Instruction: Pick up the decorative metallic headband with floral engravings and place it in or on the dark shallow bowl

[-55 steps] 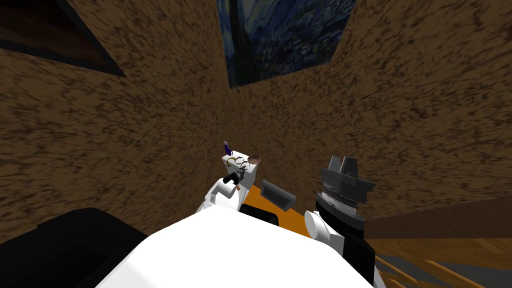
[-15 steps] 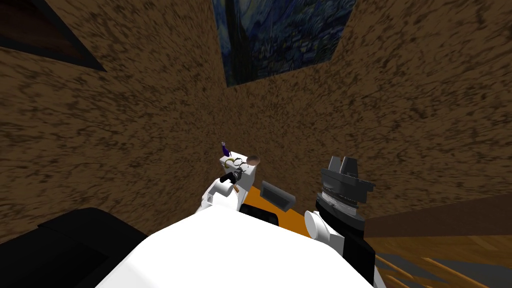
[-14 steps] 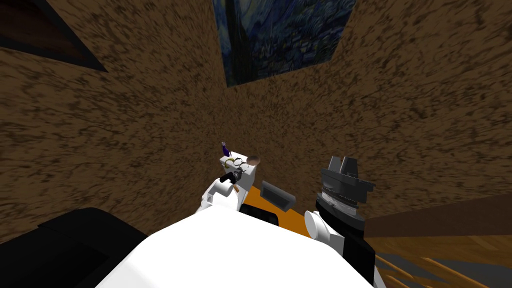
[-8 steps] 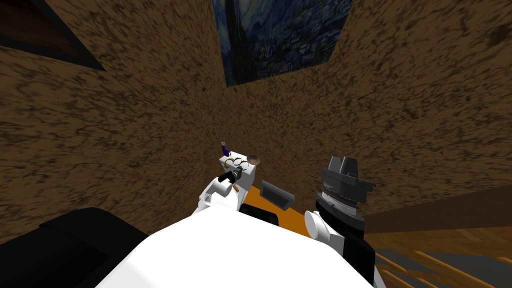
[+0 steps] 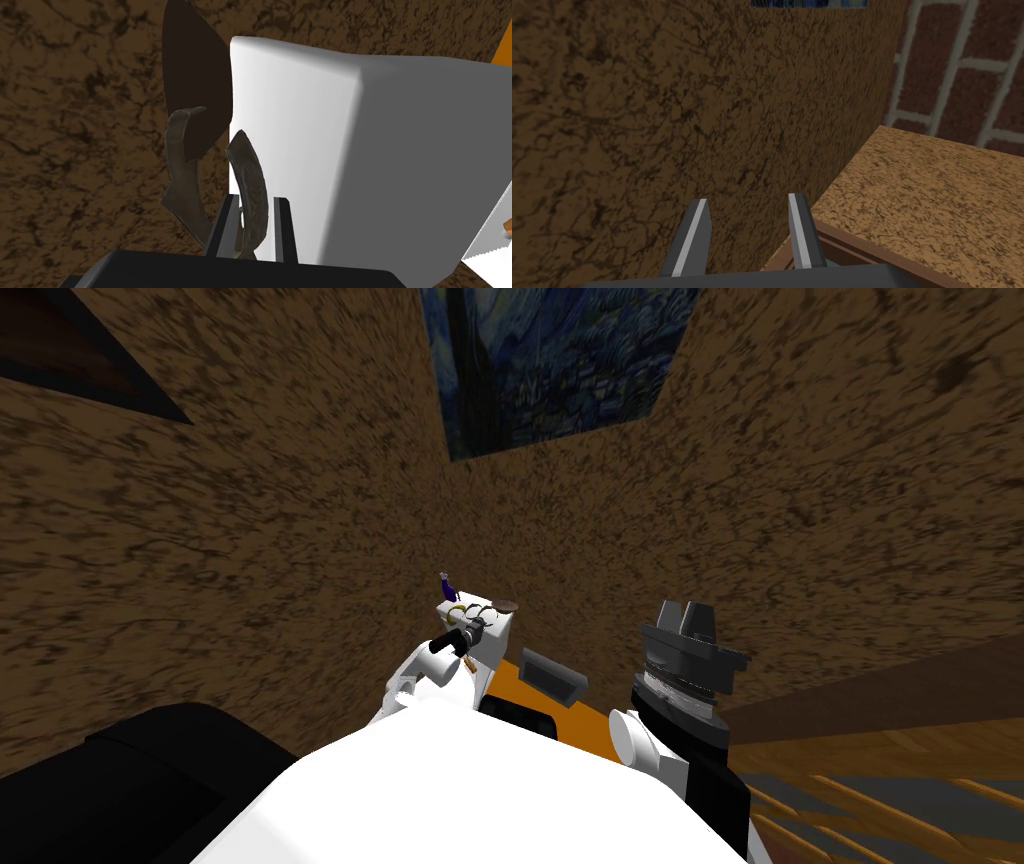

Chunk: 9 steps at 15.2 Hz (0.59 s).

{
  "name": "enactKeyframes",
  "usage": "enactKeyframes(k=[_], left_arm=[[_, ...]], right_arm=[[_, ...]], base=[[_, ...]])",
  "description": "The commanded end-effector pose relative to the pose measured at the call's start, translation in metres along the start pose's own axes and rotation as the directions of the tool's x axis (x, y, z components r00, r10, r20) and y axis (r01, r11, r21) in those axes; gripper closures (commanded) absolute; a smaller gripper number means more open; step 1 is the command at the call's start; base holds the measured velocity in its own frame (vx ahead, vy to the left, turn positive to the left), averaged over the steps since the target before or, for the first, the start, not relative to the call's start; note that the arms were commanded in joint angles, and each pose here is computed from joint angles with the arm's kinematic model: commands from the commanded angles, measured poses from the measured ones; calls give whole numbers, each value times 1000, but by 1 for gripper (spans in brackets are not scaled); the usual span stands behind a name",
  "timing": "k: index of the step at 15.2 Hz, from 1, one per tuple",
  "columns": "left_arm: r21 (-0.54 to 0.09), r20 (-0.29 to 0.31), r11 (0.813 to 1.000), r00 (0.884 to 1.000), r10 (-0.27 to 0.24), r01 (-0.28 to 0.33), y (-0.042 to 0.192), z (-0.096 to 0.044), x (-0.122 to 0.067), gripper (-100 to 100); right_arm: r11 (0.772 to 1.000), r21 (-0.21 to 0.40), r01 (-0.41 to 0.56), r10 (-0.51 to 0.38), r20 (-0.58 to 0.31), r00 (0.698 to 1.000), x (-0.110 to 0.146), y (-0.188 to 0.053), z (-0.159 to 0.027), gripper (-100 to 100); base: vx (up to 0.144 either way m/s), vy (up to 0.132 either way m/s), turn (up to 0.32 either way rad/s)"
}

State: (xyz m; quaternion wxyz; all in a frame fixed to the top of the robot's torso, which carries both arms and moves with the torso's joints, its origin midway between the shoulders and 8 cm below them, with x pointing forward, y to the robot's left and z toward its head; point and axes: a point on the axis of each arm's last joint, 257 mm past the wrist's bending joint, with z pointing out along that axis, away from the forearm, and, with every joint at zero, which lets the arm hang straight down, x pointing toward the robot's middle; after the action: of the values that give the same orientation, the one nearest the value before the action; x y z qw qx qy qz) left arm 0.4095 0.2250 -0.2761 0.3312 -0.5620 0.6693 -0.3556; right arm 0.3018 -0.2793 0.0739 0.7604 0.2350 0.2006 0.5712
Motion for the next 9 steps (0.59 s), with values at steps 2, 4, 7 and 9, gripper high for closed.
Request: enactKeyframes(k=[2,4,7,9], left_arm=[[-9,-4,999,999,52,-52,-4,-12,2,100],[-17,-6,996,996,85,-85,-6,-18,3,100],[-29,-6,991,991,132,-132,-7,-28,3,100],[-37,-4,986,987,161,-161,-8,-34,2,100]], right_arm=[[1000,0,0,0,0,1000,0,0,0,0],[1000,0,0,0,0,1000,0,0,0,0],[1000,0,0,0,0,1000,0,0,0,0],[1000,0,0,0,0,1000,0,0,0,0]], base=[[27,8,-50],[43,5,-56],[66,11,-55],[71,10,-53]])
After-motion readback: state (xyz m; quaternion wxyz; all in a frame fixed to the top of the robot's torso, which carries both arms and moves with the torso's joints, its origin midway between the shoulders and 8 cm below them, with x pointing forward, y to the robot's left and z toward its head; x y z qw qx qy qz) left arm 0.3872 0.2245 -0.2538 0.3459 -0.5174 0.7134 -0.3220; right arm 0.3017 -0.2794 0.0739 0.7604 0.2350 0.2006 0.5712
